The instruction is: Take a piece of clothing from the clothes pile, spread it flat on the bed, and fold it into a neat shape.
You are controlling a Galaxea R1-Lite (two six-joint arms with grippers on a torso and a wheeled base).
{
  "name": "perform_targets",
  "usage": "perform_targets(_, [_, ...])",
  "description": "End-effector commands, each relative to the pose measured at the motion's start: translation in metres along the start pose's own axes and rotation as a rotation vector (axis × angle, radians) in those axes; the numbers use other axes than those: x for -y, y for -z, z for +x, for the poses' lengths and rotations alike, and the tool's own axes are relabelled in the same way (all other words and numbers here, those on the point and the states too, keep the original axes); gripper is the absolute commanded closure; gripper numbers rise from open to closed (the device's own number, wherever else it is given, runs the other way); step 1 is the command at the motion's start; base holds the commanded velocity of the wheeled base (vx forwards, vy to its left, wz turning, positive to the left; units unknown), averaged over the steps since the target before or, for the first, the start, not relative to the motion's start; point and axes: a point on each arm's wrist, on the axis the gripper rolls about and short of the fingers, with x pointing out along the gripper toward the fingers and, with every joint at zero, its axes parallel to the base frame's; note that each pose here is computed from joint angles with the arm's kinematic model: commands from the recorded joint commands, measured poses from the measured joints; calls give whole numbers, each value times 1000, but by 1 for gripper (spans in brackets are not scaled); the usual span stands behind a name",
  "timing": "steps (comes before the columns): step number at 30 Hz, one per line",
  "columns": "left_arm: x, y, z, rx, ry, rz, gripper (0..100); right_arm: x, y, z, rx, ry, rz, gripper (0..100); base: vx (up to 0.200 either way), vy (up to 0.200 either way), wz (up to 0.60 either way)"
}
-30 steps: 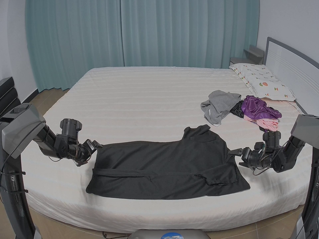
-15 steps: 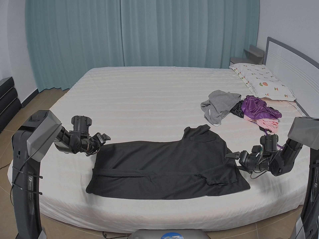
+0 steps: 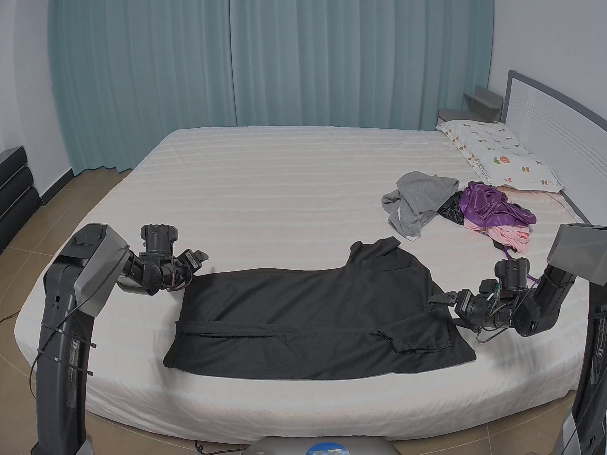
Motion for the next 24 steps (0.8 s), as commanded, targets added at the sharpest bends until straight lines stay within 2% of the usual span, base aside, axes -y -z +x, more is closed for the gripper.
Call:
perform_targets(1, [-7, 6, 9, -2, -9, -5, 0, 0, 1, 0, -3, 1, -1, 0, 0, 0, 0])
perform_targets(3, [-6, 6, 9, -3, -8, -4, 0, 0, 1, 0, -3, 1, -1, 0, 0, 0, 0])
perform_targets(4, [-6, 6, 9, -3, -8, -4, 100, 0, 1, 0, -3, 1, -1, 0, 0, 0, 0])
perform_targets(12, [-1, -2, 6, 29, 14, -89, 100, -12, -7, 8, 24, -21, -32, 0, 0, 0, 0])
perform_targets(15, [6, -11, -2, 61, 39, -163, 100, -21, -16, 13, 86, -9, -73, 0, 0, 0, 0])
perform_targets(17, [7, -13, -4, 64, 40, -179, 100, -23, -17, 15, 100, 3, -82, 0, 0, 0, 0])
perform_targets(18, [11, -17, -8, 73, 49, -213, 100, -29, -23, 22, 148, 37, -116, 0, 0, 0, 0])
perform_targets(24, [9, -19, -16, 73, 38, -223, 100, -38, -40, 51, 173, 22, -181, 0, 0, 0, 0])
